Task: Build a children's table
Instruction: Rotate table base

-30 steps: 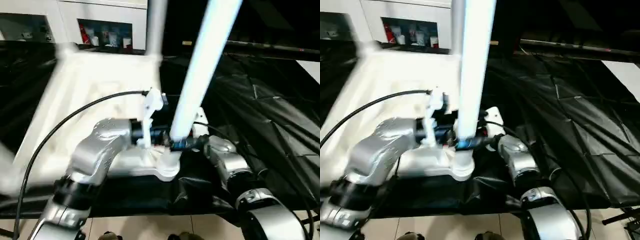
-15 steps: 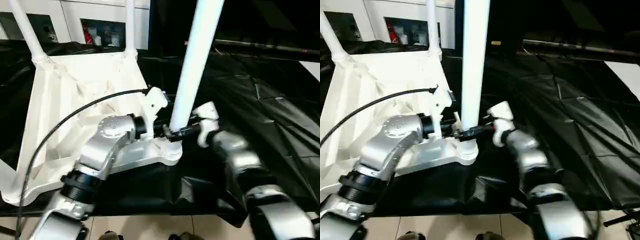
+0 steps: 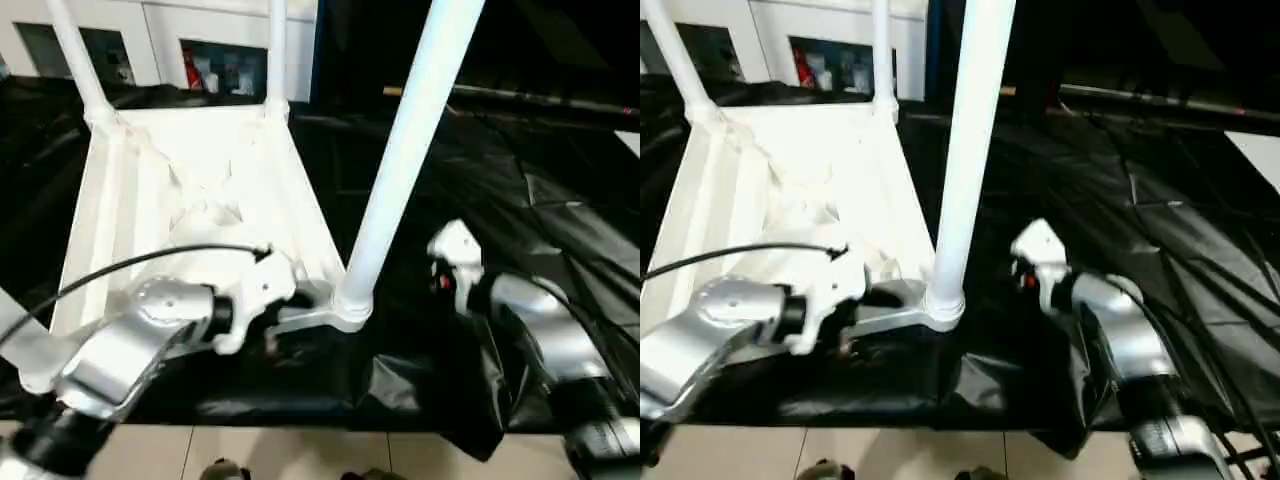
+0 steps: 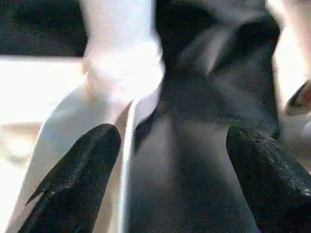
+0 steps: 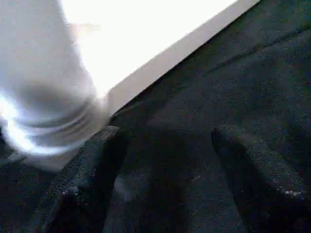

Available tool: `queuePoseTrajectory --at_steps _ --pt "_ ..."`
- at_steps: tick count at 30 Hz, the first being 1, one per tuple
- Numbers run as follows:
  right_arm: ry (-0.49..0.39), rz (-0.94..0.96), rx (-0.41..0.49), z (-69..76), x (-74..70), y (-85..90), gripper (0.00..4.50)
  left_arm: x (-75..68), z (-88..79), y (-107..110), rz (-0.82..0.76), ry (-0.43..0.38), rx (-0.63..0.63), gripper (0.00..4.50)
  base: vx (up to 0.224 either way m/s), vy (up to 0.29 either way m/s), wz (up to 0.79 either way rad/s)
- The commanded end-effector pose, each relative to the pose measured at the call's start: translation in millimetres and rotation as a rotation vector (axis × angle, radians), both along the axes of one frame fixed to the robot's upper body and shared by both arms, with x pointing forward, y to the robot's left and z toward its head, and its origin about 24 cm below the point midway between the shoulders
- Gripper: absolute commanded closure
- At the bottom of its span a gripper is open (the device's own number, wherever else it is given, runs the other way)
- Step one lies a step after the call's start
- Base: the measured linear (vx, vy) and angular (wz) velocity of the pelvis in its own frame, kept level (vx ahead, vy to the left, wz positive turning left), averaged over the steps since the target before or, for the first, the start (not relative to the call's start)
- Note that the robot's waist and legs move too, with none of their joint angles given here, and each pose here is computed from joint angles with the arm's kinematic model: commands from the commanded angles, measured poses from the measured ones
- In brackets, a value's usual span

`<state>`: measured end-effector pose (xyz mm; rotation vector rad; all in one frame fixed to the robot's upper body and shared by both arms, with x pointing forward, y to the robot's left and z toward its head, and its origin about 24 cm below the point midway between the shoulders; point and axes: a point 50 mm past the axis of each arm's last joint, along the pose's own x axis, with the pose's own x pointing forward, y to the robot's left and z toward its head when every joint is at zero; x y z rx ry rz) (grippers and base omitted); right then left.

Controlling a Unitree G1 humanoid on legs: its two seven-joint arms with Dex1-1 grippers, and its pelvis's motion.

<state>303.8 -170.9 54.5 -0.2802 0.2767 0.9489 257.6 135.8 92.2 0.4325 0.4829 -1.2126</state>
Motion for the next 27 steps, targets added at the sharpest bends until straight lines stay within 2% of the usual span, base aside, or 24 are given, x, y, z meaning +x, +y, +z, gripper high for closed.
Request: queuePoseTrajectory --at_steps 1,2,5,6,9,13,16,27 --pt "-0.005 0.033 -0.008 5.7 -2.7 1.1 1.18 -0.1 0.1 -3 0.015 -0.015 0.012 0.90 0.000 0.000 0.00" --pt "0.001 0.053 -0.013 6.2 -5.7 1.9 1.18 3.4 0.3 -4 0.038 -0.030 0.012 1.13 0.000 0.000 0.00" --pt "0.010 0.093 -0.026 7.4 -11.0 3.7 1.18 9.6 0.4 -4 0.075 -0.052 0.012 1.27 0.000 0.000 0.00" --pt "0.022 0.130 -0.027 8.9 -15.8 5.2 1.18 12.4 -0.2 -4 0.081 -0.053 0.012 1.27 0.000 0.000 0.00" --pt "0.034 0.165 -0.040 11.2 -21.7 5.6 1.18 14.2 -4.0 -5 0.078 -0.036 0.028 1.67 0.000 0.000 0.00" --pt "0.039 0.167 -0.047 12.1 -23.4 4.1 1.18 14.3 -9.0 -4 0.069 -0.012 0.049 1.89 0.000 0.000 0.00" --pt "0.040 0.163 -0.054 12.7 -23.6 3.1 1.18 13.6 -12.0 -1 0.060 0.007 0.072 2.22 0.000 0.000 0.00" --pt "0.056 0.196 -0.054 14.4 -27.2 3.7 1.18 15.7 -17.2 19 0.102 0.029 0.098 3.17 0.000 0.000 0.00"
